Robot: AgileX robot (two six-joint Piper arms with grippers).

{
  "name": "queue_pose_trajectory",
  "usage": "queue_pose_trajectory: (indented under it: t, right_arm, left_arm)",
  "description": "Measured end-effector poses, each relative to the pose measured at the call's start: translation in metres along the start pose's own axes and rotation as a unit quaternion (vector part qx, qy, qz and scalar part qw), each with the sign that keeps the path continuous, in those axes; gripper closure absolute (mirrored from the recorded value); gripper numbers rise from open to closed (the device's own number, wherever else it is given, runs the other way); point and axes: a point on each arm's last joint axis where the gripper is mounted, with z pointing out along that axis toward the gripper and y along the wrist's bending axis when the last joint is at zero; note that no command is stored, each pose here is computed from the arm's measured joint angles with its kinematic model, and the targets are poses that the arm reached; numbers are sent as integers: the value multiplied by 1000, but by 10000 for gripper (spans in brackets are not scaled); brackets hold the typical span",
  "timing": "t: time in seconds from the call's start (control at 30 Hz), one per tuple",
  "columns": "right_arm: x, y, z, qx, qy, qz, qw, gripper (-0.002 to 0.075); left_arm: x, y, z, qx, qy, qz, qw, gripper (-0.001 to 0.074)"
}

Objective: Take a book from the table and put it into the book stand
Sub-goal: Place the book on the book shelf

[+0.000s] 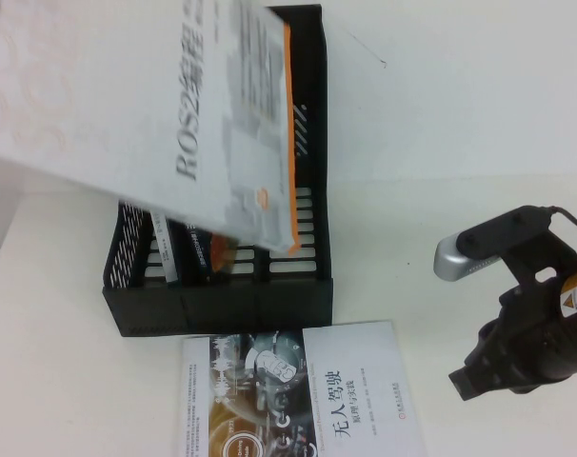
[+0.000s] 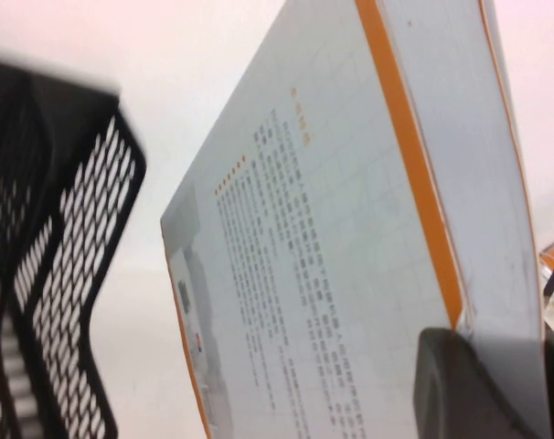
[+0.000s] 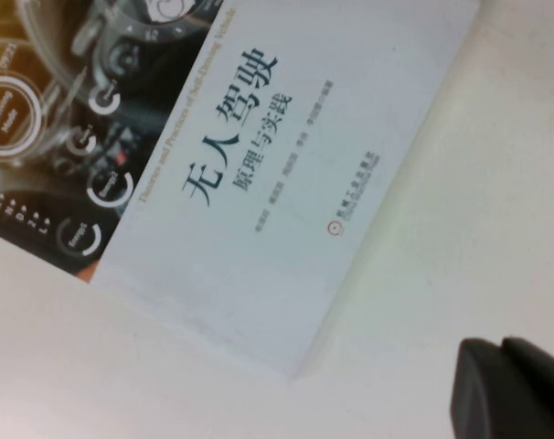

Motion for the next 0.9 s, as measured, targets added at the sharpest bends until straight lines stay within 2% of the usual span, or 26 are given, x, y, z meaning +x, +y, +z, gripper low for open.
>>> queue_pose_trajectory:
  t: [0.2,0.47,0.67,0.9]
  right_arm:
    - [3,1,0,-5,16,5,1000,722]
    - [4,4,0,-20,23,19,999,722]
    - [5,4,0,-21,25,19,999,722]
    - [8,4,3,-21,31,20,999,722]
  left_arm:
    - [-29,-3,5,1,-14,16,1000,621]
    - [-59,31,34,-22,-12,0,1000,622]
    - [-56,42,80,-53,21,13,998,622]
    - [-44,53,135,-45,43,9,998,622]
